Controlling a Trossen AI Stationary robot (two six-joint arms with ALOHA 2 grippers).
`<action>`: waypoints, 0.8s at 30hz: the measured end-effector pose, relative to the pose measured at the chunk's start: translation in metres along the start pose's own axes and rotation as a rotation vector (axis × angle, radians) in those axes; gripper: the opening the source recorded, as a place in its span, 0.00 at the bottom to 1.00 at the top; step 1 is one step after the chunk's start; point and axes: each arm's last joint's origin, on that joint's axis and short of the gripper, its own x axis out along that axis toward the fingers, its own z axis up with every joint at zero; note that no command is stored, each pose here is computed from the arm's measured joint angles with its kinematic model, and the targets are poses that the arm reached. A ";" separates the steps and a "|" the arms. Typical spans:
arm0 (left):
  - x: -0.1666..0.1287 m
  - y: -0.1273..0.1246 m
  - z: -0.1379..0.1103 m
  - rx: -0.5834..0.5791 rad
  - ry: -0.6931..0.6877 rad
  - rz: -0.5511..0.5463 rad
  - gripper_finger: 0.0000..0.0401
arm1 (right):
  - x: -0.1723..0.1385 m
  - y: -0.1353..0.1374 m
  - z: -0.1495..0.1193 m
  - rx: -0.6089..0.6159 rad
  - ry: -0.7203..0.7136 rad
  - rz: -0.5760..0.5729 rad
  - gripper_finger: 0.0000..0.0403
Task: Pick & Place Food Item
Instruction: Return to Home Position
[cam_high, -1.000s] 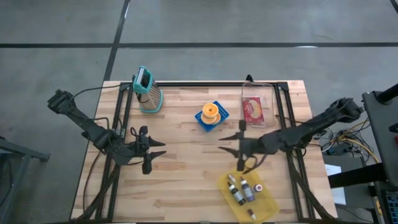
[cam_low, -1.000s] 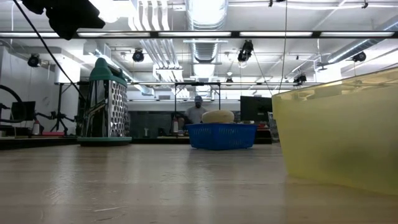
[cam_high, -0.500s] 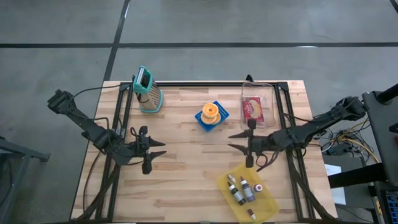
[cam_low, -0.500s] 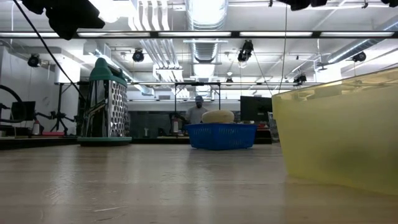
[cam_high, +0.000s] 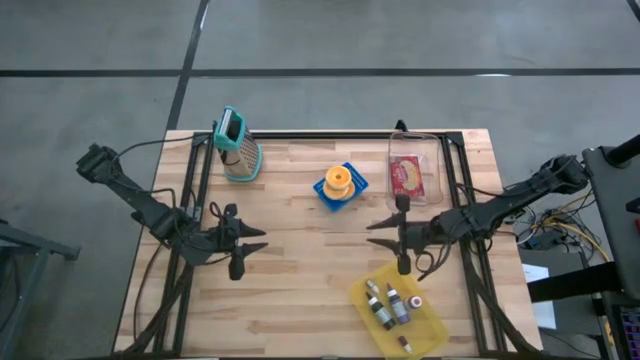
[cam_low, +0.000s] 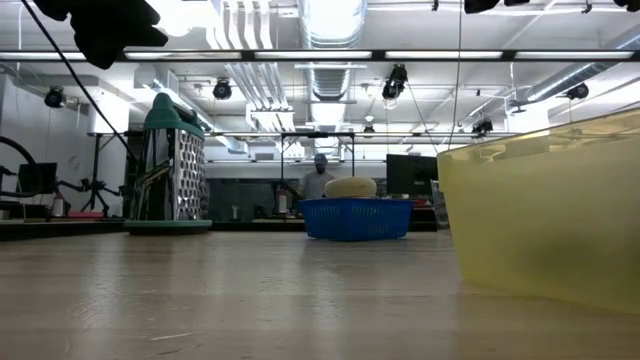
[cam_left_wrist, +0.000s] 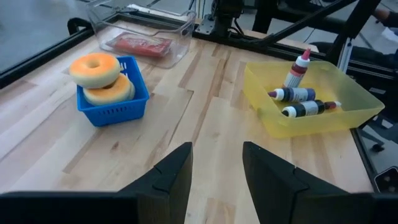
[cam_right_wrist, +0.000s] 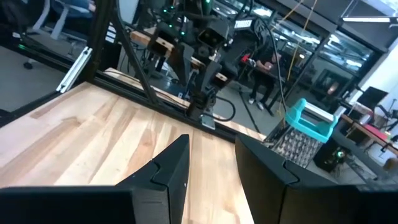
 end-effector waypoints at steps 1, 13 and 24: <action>0.000 0.000 0.000 0.000 0.000 0.000 0.37 | 0.000 0.000 0.000 -0.001 0.002 0.000 0.31; 0.000 -0.001 0.003 -0.017 -0.040 0.019 0.37 | 0.000 0.000 -0.001 0.076 0.011 0.000 0.31; -0.007 -0.002 0.007 0.281 -0.082 0.008 0.37 | -0.030 -0.009 -0.017 0.239 0.004 -0.021 0.31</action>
